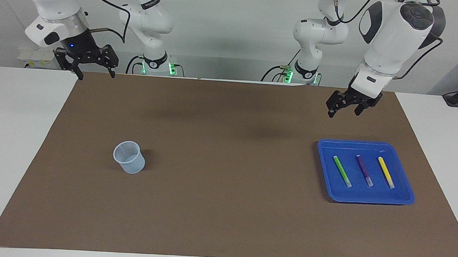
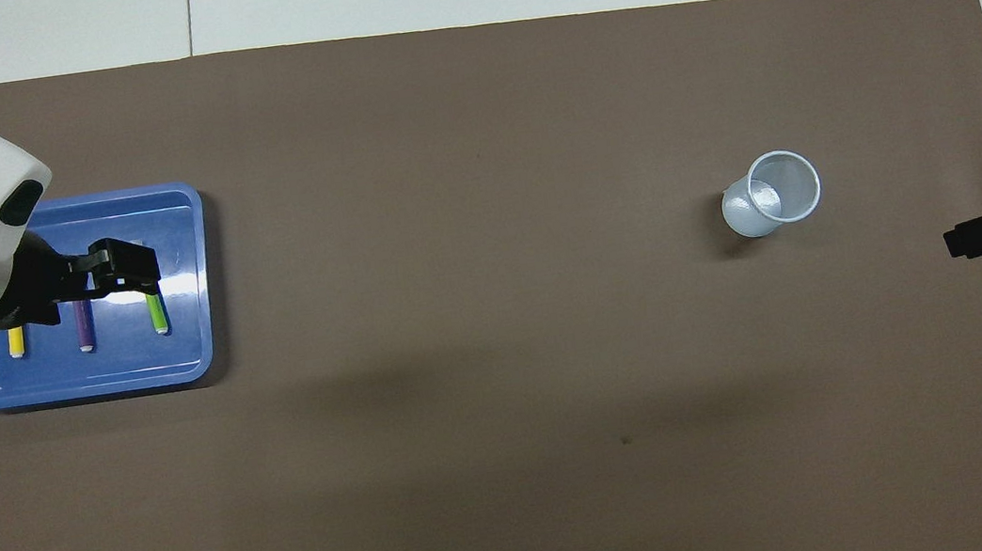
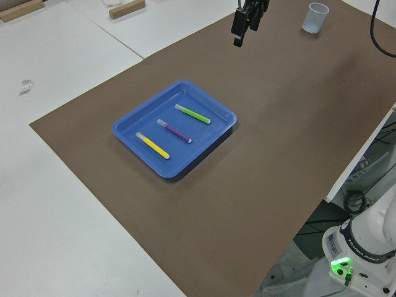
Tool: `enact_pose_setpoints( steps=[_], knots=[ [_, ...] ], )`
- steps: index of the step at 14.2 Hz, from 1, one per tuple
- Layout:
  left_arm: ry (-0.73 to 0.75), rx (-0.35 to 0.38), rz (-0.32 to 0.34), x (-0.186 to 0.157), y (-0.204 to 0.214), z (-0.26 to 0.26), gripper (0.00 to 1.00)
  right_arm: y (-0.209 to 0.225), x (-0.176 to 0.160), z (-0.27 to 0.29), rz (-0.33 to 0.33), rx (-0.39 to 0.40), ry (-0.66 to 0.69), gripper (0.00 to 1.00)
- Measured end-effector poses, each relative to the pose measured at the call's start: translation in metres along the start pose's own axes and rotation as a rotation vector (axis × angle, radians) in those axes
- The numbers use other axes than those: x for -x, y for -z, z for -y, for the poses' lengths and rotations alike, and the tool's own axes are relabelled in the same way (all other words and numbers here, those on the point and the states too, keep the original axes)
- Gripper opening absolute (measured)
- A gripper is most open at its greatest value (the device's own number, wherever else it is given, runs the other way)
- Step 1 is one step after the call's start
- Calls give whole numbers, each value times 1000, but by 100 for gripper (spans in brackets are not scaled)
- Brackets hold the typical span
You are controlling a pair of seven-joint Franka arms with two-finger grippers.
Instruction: Transfer and insert pens with both arms
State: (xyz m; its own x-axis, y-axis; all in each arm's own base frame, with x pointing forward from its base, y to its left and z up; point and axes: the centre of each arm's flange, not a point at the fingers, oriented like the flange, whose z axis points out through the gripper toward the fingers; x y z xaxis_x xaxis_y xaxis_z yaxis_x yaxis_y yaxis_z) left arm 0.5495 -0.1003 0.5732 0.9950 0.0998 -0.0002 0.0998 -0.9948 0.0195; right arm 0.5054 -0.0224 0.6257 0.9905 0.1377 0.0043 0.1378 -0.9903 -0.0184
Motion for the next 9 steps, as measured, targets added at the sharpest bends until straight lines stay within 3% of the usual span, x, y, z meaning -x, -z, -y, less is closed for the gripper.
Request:
enact_pose_setpoints(
  steps=[9],
  knots=[
    [0,0,0,0,0,0,100,5,4,1,-10,4,0,100]
  ],
)
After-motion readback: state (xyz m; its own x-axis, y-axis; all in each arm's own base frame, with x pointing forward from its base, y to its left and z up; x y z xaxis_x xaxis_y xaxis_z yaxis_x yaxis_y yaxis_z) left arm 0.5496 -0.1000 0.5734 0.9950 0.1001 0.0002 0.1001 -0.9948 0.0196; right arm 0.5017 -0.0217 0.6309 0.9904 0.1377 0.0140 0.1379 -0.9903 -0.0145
